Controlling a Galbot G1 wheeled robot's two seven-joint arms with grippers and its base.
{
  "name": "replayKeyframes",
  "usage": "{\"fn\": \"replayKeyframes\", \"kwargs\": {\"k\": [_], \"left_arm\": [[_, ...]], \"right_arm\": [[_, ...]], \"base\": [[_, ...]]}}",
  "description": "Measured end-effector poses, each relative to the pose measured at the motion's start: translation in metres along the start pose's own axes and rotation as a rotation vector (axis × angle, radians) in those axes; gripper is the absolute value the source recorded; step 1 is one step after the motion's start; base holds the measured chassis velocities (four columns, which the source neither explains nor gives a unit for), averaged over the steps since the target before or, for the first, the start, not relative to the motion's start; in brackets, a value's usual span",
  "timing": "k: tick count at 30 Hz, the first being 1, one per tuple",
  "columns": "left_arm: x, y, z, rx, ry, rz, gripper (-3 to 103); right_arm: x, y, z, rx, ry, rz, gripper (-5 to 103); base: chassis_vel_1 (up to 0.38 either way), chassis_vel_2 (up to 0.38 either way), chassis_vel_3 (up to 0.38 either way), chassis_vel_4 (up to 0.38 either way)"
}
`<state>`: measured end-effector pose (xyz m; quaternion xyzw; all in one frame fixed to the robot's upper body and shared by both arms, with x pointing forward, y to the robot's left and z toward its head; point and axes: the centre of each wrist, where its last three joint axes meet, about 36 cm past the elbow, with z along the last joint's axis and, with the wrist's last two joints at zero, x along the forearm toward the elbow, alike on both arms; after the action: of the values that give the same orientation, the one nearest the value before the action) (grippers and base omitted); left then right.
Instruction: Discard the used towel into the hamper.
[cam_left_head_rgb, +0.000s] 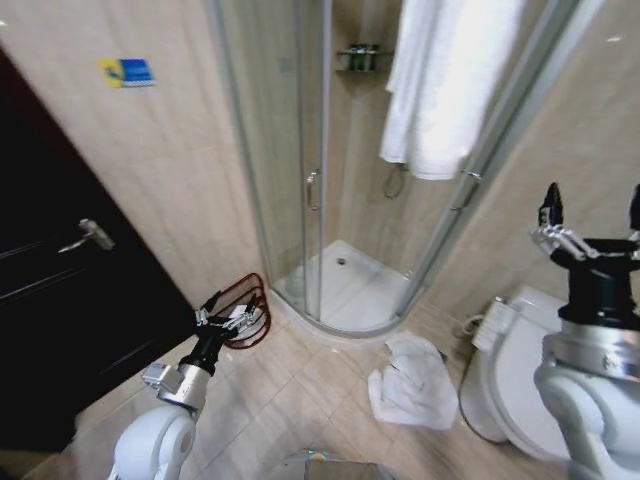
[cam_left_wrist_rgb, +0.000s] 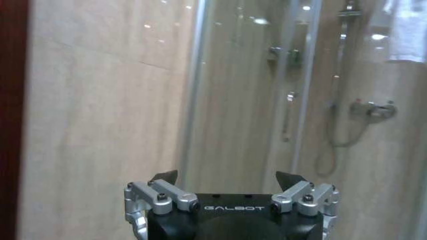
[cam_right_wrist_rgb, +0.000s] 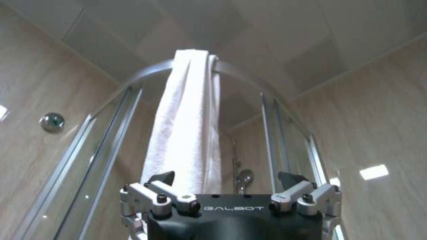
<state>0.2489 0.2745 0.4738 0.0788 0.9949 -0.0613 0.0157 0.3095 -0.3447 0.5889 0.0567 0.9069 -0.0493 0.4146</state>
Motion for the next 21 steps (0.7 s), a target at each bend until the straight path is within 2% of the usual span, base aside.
{"fn": "replayKeyframes", "kwargs": {"k": [6, 10, 11, 13, 16, 18, 21], "left_arm": [[0.000, 0.000, 0.000, 0.000, 0.000, 0.000, 99], [0.000, 0.000, 0.000, 0.000, 0.000, 0.000, 99], [0.000, 0.000, 0.000, 0.000, 0.000, 0.000, 99], [0.000, 0.000, 0.000, 0.000, 0.000, 0.000, 99], [0.000, 0.000, 0.000, 0.000, 0.000, 0.000, 99], [0.000, 0.000, 0.000, 0.000, 0.000, 0.000, 99], [0.000, 0.000, 0.000, 0.000, 0.000, 0.000, 99]], "right_arm": [[0.010, 0.013, -0.011, 0.070, -0.003, 0.045, 100], [0.011, 0.017, -0.016, 0.111, -0.047, 0.075, 100], [0.006, 0.016, -0.016, 0.116, -0.094, 0.100, 100], [0.002, 0.014, -0.014, 0.125, -0.132, 0.125, 100], [-0.009, -0.004, -0.014, 0.239, -0.269, 0.185, 100], [-0.010, -0.010, -0.017, 0.261, -0.284, 0.192, 100], [-0.011, -0.018, -0.020, 0.250, -0.255, 0.165, 100]], "base": [[0.124, 0.120, 0.123, 0.129], [0.144, 0.123, 0.113, 0.119], [0.154, 0.130, 0.101, 0.130], [0.121, 0.123, 0.101, 0.116], [0.082, 0.074, 0.087, 0.081], [0.016, 0.024, 0.039, 0.016], [0.000, 0.000, 0.000, 0.000]]}}
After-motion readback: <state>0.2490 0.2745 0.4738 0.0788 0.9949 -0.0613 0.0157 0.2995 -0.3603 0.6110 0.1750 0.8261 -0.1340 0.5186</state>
